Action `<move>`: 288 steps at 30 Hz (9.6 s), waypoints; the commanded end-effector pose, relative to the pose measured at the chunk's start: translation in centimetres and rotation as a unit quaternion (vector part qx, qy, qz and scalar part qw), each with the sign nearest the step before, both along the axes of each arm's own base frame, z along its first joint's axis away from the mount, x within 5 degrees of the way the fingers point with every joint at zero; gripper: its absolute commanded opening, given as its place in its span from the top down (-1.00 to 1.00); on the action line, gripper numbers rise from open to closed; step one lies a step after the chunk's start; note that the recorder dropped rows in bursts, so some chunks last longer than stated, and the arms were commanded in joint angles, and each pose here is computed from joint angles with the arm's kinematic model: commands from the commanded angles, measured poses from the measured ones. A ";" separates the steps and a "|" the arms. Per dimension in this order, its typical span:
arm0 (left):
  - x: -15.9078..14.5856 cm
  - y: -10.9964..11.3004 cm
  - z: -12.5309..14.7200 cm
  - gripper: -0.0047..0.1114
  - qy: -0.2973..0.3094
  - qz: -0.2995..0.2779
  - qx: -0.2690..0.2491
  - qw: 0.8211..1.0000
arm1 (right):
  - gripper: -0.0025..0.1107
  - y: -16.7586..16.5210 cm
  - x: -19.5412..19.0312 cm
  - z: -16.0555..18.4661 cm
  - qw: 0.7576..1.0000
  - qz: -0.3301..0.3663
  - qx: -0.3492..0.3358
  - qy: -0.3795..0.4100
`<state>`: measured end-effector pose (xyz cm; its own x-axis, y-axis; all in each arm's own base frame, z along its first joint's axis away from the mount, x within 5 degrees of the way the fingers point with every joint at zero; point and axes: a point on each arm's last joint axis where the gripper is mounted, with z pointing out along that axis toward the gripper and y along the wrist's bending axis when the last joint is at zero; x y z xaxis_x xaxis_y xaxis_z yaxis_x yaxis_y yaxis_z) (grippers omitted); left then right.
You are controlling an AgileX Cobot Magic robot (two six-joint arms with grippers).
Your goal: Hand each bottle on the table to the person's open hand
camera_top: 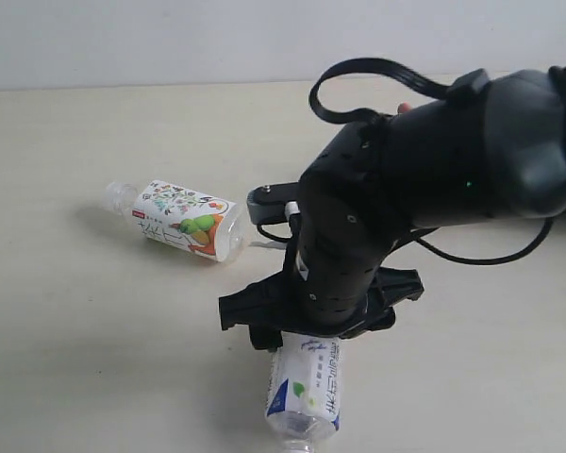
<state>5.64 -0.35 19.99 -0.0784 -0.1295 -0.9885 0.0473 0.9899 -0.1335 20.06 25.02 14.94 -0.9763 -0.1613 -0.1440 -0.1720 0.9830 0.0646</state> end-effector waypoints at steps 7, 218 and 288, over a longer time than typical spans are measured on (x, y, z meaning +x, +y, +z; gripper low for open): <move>0.0 0.0 -0.1 0.83 -0.003 -0.001 0.000 1.000 | 0.12 0.7 0.5 -0.8 1.000 0.011 -0.002 -0.004; 0.0 0.0 -0.1 0.83 -0.003 -0.001 0.000 1.000 | 0.96 -23.0 -15.1 10.9 0.806 0.001 0.200 -0.557; 28.8 -2.4 7.3 0.89 0.573 -0.059 0.052 0.816 | 0.96 -23.2 -15.4 11.2 0.794 0.001 0.206 -0.571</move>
